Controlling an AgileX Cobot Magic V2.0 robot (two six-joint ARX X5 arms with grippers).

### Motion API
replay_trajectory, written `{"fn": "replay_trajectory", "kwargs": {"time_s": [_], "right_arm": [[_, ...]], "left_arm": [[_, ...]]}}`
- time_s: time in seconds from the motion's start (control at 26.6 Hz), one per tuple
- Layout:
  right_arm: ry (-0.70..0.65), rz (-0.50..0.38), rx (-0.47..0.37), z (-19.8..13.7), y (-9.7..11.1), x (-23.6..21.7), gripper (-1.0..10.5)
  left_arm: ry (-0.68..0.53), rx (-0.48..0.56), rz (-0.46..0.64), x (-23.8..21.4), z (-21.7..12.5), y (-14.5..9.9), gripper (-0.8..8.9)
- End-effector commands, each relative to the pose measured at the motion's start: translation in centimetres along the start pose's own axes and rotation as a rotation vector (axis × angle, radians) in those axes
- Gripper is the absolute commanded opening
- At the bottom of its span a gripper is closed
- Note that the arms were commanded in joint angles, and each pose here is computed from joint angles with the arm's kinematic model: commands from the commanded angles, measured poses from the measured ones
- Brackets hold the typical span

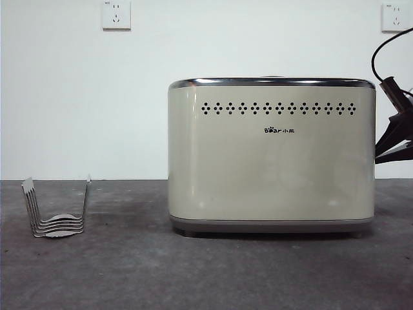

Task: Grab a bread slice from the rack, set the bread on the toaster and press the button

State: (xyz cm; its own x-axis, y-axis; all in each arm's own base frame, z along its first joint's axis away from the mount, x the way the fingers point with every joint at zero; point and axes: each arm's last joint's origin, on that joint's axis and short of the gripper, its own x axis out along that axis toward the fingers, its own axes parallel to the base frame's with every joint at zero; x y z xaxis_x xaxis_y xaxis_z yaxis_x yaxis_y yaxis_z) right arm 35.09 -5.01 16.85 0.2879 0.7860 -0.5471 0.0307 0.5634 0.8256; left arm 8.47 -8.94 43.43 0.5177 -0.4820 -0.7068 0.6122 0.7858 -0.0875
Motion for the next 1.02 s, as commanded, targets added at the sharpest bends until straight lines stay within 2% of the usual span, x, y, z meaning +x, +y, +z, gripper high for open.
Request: {"fn": "replay_trajectory", "kwargs": {"time_s": [0.04,0.72,1.02], "right_arm": [[0.063,-0.119,0.067,-0.9,-2.4,1.6,-0.1],[0.063,-0.117,0.048,-0.9,-2.2,1.5,-0.1],[0.000,-0.112,-0.035,-0.8,0.2,-0.1,-0.1]], "left_arm": [[0.002,0.000,0.001,0.2,0.0,0.0,-0.08],[0.031,0.006,0.006,1.1,0.4,-0.1,-0.09],[0.032,0.006,0.006,1.1,0.4,-0.1,-0.09]]}}
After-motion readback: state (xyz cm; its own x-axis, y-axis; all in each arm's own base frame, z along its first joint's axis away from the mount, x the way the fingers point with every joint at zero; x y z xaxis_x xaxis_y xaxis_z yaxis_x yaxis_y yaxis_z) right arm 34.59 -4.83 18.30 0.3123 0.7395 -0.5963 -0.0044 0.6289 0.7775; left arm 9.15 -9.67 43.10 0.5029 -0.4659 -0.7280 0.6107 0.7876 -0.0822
